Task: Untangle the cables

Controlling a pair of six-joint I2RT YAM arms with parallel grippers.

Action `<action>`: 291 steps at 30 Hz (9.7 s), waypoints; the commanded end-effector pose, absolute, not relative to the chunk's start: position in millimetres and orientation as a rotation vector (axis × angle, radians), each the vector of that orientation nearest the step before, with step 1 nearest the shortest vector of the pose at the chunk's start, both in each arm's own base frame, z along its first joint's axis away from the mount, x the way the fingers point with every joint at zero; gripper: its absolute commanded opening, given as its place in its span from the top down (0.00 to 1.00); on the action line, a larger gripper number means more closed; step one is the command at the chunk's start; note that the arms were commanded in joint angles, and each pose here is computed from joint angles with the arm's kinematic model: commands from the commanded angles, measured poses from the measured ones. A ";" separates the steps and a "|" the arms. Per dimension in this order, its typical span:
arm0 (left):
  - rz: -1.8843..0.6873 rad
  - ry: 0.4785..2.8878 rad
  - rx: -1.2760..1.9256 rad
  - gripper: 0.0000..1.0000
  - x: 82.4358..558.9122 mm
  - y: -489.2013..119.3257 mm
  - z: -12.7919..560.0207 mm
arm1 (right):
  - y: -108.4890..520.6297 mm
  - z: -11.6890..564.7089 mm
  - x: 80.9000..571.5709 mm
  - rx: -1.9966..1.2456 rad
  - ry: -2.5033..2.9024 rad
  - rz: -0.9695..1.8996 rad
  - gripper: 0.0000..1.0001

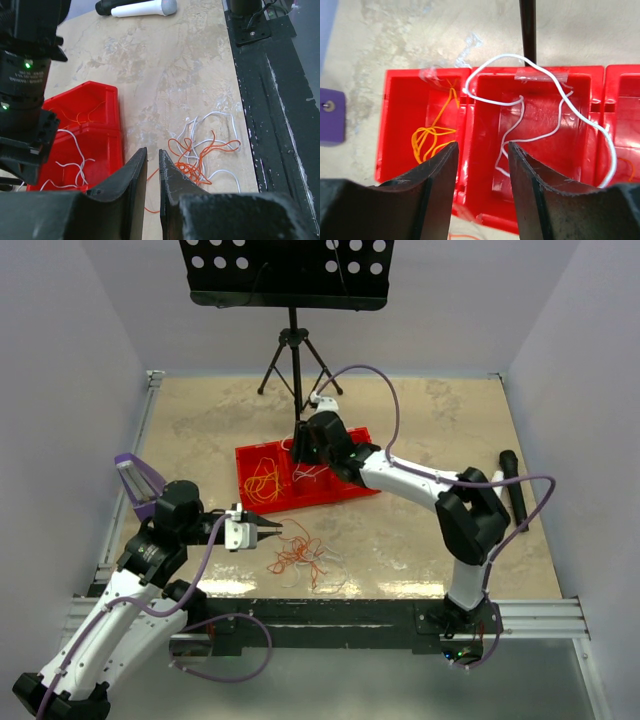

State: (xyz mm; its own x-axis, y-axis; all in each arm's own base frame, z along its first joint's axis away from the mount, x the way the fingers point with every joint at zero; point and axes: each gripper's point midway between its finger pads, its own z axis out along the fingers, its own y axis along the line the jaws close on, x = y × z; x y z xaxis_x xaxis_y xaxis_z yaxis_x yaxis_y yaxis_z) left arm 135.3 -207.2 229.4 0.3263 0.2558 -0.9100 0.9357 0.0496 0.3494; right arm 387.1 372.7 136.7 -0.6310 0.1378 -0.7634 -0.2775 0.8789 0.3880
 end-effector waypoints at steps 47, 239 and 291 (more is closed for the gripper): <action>-0.704 1.164 1.415 0.78 144.4 -202.9 234.5 | 437.9 54.5 210.3 -0.784 2.223 0.733 0.53; -0.846 1.295 1.191 0.09 163.5 -213.9 235.8 | 320.4 473.3 185.6 -0.145 1.567 1.058 1.00; -1.016 1.298 0.697 0.74 202.7 -233.9 238.9 | 354.5 662.9 139.0 -0.314 1.076 1.428 1.00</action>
